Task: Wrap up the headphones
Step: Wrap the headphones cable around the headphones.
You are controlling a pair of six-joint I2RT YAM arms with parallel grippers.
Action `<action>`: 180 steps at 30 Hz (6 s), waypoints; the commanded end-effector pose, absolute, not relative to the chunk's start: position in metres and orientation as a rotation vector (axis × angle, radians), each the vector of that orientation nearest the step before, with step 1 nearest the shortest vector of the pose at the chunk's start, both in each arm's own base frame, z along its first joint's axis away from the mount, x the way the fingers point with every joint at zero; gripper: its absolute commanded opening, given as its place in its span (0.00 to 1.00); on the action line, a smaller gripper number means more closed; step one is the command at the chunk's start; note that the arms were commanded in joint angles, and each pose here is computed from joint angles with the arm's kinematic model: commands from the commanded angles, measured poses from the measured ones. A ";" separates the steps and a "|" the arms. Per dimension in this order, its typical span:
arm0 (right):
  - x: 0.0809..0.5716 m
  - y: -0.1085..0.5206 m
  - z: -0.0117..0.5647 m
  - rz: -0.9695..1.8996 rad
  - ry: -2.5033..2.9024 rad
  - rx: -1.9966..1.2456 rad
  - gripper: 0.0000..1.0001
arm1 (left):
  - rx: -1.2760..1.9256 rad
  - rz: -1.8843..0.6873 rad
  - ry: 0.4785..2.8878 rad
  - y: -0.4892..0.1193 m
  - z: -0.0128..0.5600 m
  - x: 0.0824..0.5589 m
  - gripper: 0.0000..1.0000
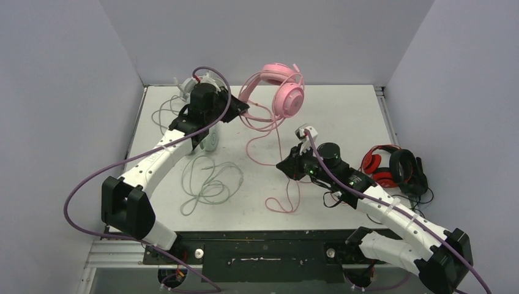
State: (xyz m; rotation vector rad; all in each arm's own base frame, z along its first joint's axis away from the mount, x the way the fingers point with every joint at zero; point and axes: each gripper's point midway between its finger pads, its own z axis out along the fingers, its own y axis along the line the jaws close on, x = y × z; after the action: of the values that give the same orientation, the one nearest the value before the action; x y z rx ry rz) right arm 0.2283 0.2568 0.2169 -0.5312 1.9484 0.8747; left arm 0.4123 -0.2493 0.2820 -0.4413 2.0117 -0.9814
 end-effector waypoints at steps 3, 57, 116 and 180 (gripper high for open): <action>0.232 0.261 0.199 0.894 1.935 -0.504 0.00 | -0.402 -1.280 1.778 -0.258 0.373 0.402 0.00; 0.256 0.257 0.210 1.216 1.423 -0.666 0.68 | 0.232 -1.797 2.080 -0.300 0.354 0.203 0.00; 0.187 0.247 0.084 0.897 2.300 0.506 0.01 | 0.161 -1.761 2.049 -0.289 0.358 0.254 0.00; 0.469 0.098 0.354 0.783 1.818 0.352 0.00 | 0.859 -0.175 2.299 -0.246 0.132 0.264 0.00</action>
State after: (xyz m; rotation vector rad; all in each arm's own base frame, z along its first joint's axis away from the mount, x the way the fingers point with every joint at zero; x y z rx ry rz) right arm 0.4679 0.1000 0.3079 0.4148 1.9165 0.7727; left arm 0.2371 -0.2309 0.0960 0.9335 2.3835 -0.2166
